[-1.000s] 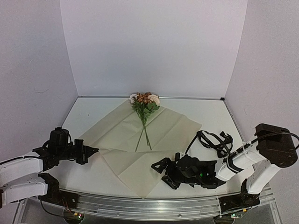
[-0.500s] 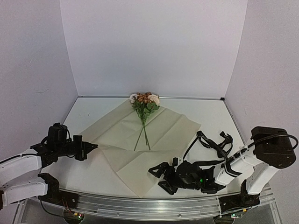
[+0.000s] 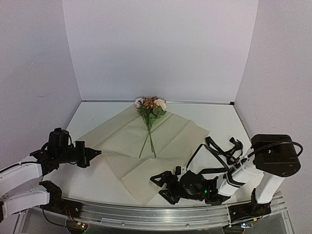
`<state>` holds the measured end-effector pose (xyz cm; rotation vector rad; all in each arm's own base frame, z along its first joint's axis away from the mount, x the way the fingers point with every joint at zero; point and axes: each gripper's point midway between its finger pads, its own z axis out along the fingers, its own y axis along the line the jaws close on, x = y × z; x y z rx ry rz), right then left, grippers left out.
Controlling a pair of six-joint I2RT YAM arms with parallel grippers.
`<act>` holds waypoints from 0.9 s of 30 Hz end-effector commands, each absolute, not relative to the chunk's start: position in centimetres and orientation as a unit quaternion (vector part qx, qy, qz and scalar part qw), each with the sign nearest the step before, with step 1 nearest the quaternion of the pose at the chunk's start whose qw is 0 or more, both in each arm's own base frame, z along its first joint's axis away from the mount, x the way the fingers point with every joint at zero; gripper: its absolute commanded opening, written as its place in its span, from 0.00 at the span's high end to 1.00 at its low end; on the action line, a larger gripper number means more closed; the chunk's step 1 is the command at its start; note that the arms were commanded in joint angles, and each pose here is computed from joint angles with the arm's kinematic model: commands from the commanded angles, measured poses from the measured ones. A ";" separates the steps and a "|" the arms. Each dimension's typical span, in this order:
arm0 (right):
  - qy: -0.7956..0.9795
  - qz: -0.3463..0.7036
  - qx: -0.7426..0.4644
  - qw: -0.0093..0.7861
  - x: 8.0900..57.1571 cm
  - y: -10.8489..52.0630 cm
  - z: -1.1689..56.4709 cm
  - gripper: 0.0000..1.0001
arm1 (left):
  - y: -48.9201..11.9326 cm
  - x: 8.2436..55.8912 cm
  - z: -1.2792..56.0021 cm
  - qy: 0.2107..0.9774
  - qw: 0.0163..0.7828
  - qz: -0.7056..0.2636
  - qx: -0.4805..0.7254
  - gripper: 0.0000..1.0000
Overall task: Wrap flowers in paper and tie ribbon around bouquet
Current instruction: Pass from the left arm to the right
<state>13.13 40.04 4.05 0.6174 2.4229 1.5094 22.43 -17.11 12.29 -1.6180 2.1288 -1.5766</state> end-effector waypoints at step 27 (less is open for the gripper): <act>0.869 0.445 0.189 0.098 15.0 42.6 0.1 0.91 | -18.1 19.2 8.3 0.778 0.008 -0.487 -0.397 0.60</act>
